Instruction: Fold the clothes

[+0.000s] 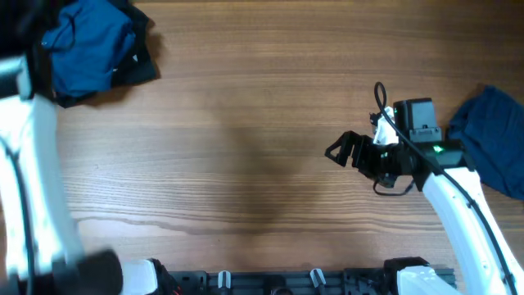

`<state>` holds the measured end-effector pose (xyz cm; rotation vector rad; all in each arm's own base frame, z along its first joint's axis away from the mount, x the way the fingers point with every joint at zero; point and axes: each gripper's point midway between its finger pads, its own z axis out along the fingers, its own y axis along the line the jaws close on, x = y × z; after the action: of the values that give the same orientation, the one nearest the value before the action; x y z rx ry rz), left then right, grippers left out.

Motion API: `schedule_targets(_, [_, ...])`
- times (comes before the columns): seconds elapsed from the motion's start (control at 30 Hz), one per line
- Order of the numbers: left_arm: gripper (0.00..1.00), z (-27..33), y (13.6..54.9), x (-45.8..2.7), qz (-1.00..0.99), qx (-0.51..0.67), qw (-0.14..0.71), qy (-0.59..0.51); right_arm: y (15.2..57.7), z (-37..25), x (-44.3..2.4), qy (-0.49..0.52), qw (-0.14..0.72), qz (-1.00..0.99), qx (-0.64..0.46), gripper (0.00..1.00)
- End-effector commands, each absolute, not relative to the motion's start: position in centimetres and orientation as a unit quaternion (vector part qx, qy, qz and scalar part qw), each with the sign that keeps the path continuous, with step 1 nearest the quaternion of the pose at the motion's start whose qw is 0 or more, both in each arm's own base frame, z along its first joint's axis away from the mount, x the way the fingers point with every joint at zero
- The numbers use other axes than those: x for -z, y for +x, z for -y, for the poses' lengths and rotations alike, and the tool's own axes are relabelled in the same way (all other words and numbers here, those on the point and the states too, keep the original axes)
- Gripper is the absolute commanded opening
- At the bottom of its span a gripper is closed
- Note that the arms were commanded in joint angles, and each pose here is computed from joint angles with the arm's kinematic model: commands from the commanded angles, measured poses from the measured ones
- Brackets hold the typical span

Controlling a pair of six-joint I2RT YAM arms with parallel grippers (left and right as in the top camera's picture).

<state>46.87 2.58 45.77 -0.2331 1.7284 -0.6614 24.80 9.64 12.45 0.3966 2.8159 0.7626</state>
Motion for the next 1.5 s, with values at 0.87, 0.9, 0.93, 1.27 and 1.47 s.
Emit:
schedule_targets(0.87, [1.00,10.1,6.4,-42.6,-0.819,0.265,0.506,0.046,12.5,-8.8,-22.9,0.099,0.306,-0.893,-0.315,1.00])
schedule_targets(0.9, [0.99,10.2,5.9,-42.4,-0.821,0.266,0.504,0.045,12.4,-8.8,-22.9,0.102,0.306,-0.892,-0.317,0.99])
schedule_targets(0.93, [1.00,10.3,5.3,-41.9,-0.824,0.267,0.498,0.043,12.2,-8.8,-22.9,0.105,0.306,-0.891,-0.318,0.97])
schedule_targets(1.27, [1.00,11.2,2.3,-39.4,-0.810,0.250,0.526,0.075,10.3,-8.6,-24.9,0.080,0.383,-0.858,-0.334,0.97])
schedule_targets(1.47, [1.00,11.0,2.3,-39.1,-0.812,0.246,0.524,0.070,9.8,-8.6,-25.0,0.078,0.391,-0.854,-0.335,1.00])
